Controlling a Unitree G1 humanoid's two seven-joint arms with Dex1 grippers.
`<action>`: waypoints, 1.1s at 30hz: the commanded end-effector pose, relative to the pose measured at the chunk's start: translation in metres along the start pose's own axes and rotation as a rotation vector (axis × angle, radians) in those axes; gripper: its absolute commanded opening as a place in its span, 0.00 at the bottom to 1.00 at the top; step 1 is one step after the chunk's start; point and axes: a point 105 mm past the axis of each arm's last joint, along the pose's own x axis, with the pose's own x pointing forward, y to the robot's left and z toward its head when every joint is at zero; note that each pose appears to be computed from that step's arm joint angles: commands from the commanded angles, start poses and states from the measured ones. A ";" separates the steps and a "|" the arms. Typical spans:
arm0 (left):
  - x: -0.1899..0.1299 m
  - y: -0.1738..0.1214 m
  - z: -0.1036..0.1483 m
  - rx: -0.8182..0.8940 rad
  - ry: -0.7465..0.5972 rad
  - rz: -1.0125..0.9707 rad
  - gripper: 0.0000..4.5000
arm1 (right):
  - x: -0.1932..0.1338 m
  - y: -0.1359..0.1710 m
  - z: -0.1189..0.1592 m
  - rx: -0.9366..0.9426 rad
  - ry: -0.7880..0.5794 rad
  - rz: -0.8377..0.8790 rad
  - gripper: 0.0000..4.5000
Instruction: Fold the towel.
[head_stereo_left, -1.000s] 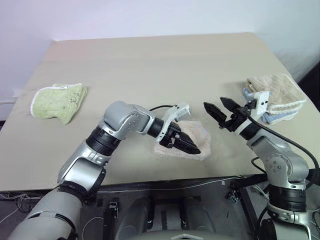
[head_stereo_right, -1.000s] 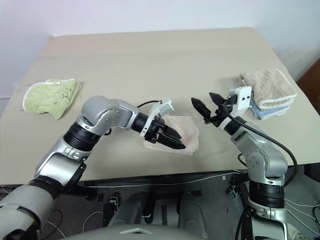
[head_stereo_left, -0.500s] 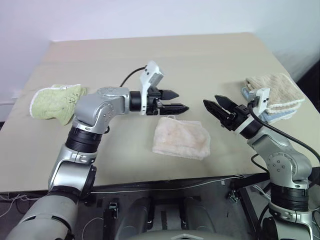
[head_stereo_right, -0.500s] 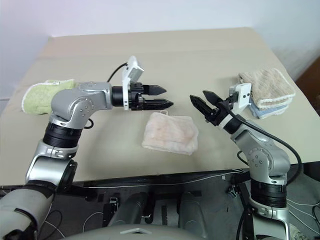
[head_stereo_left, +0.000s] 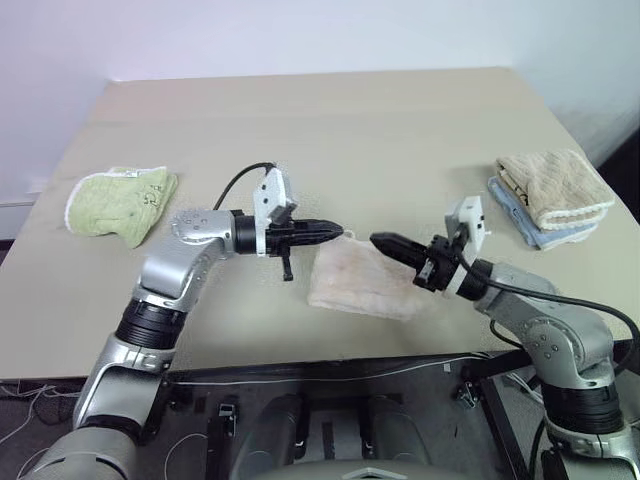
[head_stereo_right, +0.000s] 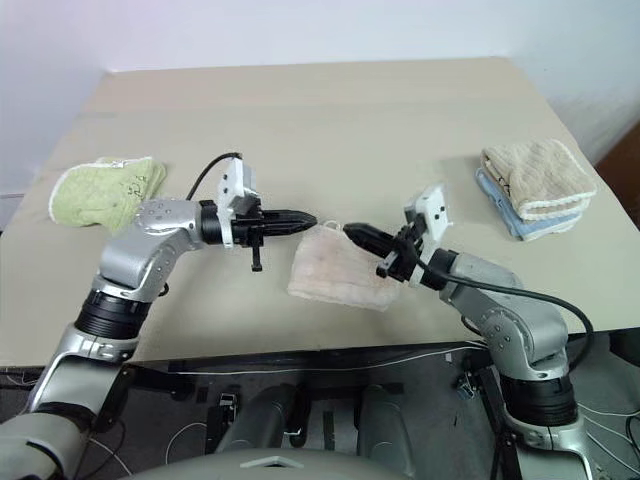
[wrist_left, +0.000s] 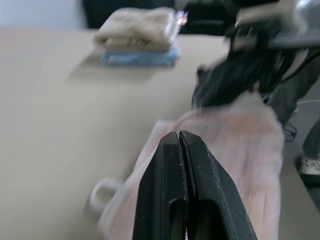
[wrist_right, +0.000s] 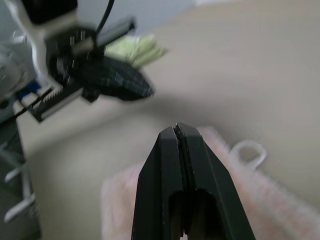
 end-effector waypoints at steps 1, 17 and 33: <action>0.005 -0.010 0.001 0.051 -0.019 -0.084 0.01 | -0.001 -0.005 0.003 -0.063 0.003 -0.022 0.00; 0.012 -0.022 -0.103 0.010 0.169 -0.050 0.01 | 0.018 -0.016 -0.068 -0.092 0.200 -0.064 0.00; -0.015 0.018 0.008 -0.010 -0.182 0.176 0.00 | -0.004 -0.026 0.017 -0.055 -0.002 -0.029 1.00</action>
